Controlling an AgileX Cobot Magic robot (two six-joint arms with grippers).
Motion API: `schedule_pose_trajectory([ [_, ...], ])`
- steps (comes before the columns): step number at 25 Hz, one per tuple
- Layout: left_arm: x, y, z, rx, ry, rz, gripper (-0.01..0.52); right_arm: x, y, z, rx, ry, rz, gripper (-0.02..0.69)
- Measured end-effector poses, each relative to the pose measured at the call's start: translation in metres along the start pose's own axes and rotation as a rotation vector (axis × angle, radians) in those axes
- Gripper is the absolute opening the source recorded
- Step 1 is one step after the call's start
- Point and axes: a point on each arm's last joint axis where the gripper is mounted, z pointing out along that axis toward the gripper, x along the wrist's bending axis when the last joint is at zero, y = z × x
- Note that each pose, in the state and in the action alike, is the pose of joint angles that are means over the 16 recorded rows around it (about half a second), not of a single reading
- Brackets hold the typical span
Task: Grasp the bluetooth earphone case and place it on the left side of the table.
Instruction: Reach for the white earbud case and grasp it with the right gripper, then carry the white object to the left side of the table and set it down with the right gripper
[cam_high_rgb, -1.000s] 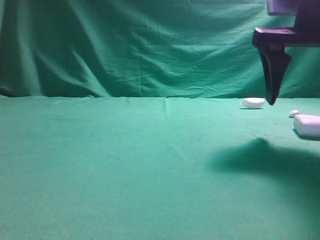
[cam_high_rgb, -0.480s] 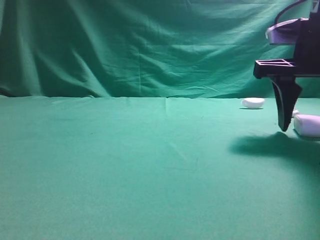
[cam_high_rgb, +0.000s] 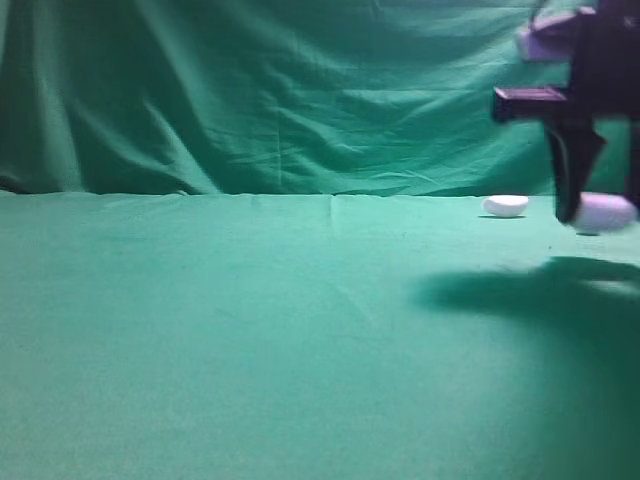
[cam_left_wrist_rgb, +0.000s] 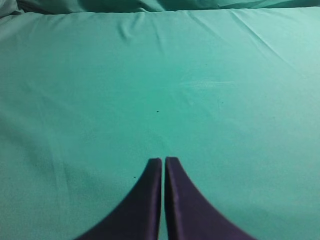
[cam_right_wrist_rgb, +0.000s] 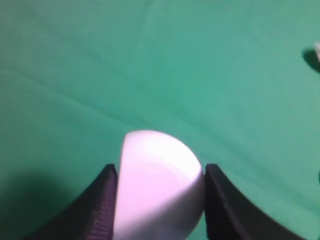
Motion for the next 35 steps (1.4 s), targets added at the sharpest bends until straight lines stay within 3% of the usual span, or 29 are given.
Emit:
schedule_pose_trajectory([
  [8, 0.0, 0.0, 0.0, 0.0, 0.0, 0.0, 0.0, 0.104, 0.052, -0.002, -0.091, 0.109, -0.282, 0.309],
  [18, 0.0, 0.0, 0.0, 0.0, 0.0, 0.0, 0.0, 0.214, 0.053, 0.054, -0.171, 0.214, -0.445, 0.309],
  [26, 0.0, 0.0, 0.0, 0.0, 0.0, 0.0, 0.0, 0.248, 0.043, 0.081, -0.217, 0.277, -0.465, 0.334],
  [35, 0.0, 0.0, 0.0, 0.0, 0.0, 0.0, 0.0, 0.25, 0.041, 0.078, -0.195, 0.308, -0.424, 0.488],
])
